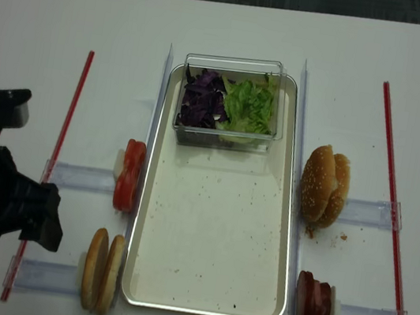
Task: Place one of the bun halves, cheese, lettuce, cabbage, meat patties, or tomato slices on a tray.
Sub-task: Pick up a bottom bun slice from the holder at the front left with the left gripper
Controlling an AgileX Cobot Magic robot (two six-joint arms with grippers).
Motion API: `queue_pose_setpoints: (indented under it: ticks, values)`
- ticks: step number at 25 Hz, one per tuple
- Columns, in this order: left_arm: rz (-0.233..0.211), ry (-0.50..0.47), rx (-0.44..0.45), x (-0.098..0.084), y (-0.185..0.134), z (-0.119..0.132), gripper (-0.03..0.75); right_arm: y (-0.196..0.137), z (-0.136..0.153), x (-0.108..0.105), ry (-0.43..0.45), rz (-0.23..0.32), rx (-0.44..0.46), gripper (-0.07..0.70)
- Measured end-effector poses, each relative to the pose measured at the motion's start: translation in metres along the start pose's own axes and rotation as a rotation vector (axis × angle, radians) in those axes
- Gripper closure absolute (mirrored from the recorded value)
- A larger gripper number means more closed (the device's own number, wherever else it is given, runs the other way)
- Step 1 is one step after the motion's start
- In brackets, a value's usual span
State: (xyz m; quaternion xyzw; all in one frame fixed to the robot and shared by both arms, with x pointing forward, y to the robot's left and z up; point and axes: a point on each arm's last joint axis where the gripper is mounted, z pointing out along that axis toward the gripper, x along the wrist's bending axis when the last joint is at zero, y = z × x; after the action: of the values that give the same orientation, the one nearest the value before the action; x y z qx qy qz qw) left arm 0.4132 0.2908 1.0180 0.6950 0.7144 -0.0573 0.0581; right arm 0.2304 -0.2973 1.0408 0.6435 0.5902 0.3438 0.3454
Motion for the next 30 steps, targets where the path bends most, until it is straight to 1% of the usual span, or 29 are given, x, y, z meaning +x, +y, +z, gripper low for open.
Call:
queue_pose_setpoints:
  ticks: [8,14,17,21,22,27,30]
  values:
    - [0.003,0.000,-0.004,0.000,0.001,-0.001,0.097,0.000,0.000,0.000,0.000,0.000,0.000,0.079]
    - [-0.005,0.000,-0.005,0.000,0.001,-0.001,0.097,0.000,0.000,0.000,0.000,0.000,0.000,0.079]
    - [-0.001,-0.008,-0.004,-0.003,0.001,0.000,0.097,0.000,0.000,0.000,0.000,0.000,0.000,0.079]
    - [0.028,-0.015,0.001,-0.014,0.000,0.000,0.097,0.000,0.000,0.000,0.000,0.000,0.000,0.079]
    - [0.028,-0.015,0.003,-0.017,0.000,0.001,0.097,0.000,0.000,0.000,0.000,0.000,0.000,0.079]
    - [0.064,-0.017,0.022,-0.037,-0.005,0.003,0.097,0.000,0.000,0.000,0.000,0.000,0.000,0.079]
    - [0.093,-0.015,0.035,-0.049,-0.009,0.005,0.109,0.000,0.000,0.000,0.000,0.000,0.000,0.079]
